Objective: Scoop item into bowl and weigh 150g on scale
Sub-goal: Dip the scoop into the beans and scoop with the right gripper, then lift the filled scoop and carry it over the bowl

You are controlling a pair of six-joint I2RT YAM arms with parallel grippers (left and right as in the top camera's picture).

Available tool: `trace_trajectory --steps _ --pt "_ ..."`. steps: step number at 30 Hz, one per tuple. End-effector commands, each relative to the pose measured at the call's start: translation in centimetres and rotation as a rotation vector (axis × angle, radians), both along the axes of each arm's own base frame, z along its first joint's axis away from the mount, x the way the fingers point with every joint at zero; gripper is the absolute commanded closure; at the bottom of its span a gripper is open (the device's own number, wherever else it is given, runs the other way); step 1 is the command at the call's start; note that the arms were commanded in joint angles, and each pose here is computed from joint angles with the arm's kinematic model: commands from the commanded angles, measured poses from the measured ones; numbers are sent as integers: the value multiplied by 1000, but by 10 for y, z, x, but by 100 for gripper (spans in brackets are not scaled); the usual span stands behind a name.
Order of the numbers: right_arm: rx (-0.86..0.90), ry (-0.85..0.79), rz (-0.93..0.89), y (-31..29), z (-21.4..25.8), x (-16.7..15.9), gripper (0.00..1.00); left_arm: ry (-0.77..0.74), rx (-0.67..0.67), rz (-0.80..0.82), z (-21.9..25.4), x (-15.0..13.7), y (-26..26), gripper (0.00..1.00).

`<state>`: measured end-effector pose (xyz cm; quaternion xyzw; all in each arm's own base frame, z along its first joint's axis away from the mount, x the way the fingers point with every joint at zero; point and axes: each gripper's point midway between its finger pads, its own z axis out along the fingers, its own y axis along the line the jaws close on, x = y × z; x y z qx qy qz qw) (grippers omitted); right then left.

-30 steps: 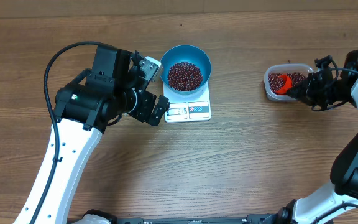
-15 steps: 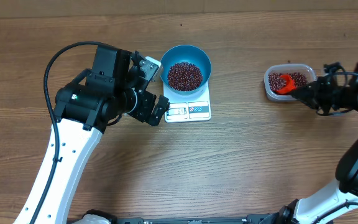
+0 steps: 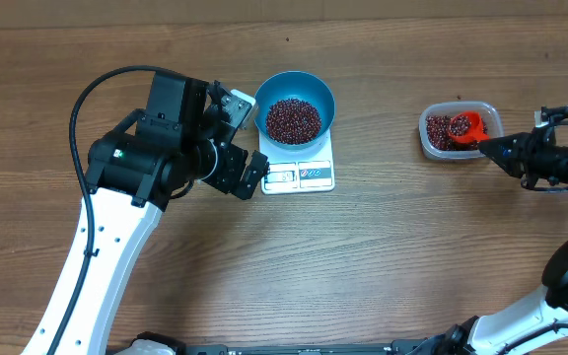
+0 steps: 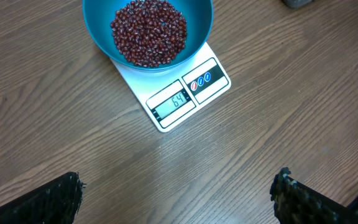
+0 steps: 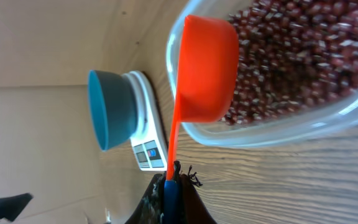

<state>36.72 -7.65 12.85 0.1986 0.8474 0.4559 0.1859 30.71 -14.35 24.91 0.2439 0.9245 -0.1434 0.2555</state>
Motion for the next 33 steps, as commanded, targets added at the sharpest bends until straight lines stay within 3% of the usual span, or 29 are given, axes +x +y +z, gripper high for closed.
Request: trace_trajectory --steps 1,15,27,33 --pt "58 -64 13 5 10 3 96 -29 -7 -24 9 0 -3 0" --pt "58 -67 46 10 10 -5 96 -29 -7 -24 9 0 -3 1" --pt "178 -148 74 28 34 -6 96 -29 -7 -23 9 0 -3 0" --pt "256 -204 156 63 50 -2 96 -29 -7 -23 9 0 -3 1"
